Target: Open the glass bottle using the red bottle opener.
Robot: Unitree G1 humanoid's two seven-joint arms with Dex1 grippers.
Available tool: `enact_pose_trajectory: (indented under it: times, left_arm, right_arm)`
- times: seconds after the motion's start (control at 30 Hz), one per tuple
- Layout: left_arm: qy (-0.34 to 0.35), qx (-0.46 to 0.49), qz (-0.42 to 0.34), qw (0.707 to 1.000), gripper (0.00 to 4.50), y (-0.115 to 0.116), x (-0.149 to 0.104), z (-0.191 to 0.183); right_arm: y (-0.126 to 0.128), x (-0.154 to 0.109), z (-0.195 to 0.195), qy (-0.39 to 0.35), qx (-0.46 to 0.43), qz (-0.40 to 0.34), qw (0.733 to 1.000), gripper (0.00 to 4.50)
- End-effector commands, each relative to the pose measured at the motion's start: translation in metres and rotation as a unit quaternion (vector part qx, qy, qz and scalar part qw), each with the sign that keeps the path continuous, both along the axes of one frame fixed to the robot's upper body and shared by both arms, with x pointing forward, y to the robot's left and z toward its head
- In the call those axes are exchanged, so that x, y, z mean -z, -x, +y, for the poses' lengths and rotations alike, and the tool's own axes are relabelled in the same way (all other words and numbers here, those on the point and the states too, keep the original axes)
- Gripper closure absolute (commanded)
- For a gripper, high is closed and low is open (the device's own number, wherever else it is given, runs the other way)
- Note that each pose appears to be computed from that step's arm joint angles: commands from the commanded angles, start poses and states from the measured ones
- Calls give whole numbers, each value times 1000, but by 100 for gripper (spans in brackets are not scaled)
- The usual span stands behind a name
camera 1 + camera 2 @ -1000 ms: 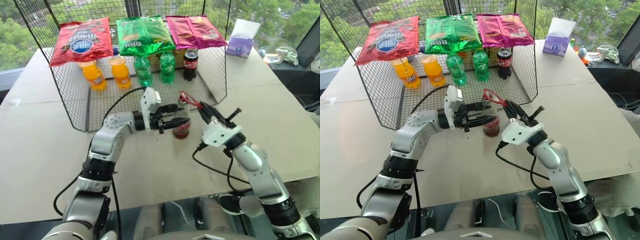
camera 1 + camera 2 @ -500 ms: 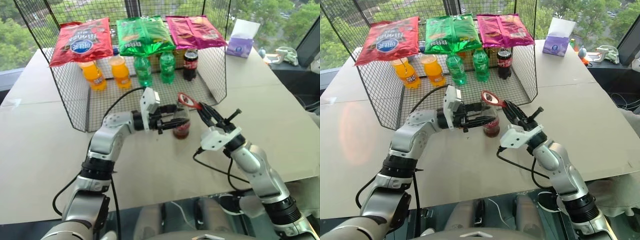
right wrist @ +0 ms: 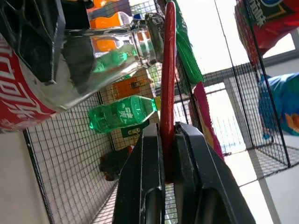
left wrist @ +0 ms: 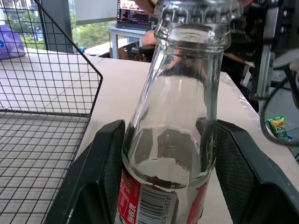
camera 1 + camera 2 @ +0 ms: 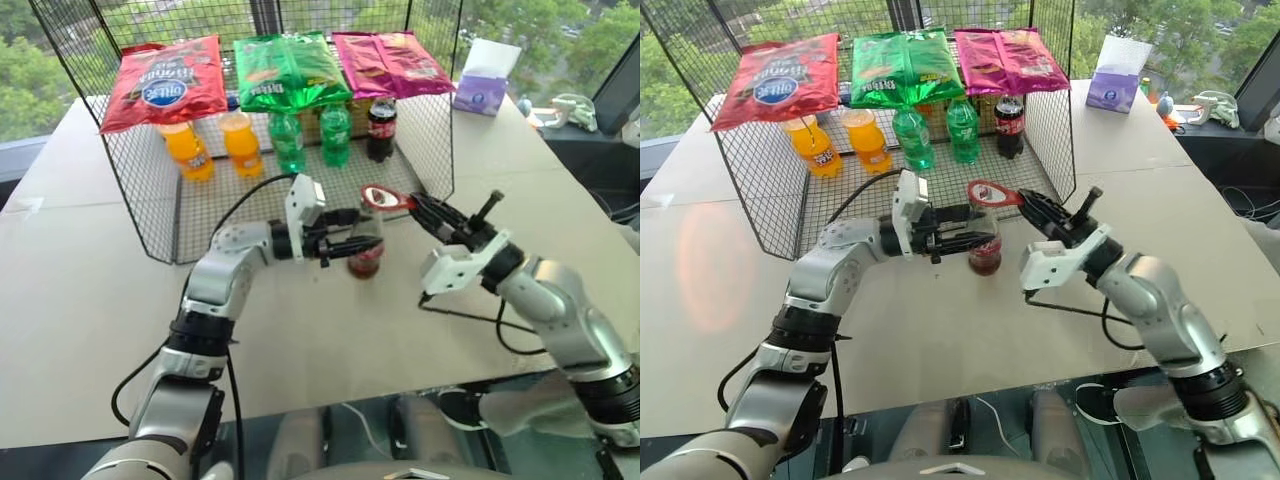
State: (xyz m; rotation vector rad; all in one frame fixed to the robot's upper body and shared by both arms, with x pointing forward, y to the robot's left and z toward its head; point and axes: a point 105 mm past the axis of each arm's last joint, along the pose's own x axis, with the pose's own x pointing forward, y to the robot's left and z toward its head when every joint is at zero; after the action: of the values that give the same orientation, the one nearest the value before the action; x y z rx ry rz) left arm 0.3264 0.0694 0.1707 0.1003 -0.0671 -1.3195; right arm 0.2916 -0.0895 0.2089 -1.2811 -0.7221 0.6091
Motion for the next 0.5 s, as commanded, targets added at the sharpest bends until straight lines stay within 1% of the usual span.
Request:
enact_pose_trajectory:
  times: [0.03,0.3,0.4,0.5]
  left_arm:
    - [8,1,-6,1000,231,-1,-3,-1]
    - [13,7,-12,1000,231,3,-7,-6]
    - [13,8,-14,1000,231,4,-10,-7]
    - [13,8,-15,1000,231,4,-11,-7]
  right_arm:
    - [1,-6,-4,36,-13,0,999,450]
    - [-1,-19,-2,64,-36,-11,997,450]
    - [-5,-33,-5,68,-34,-25,997,450]
    - [-7,-40,-5,71,-36,-33,996,450]
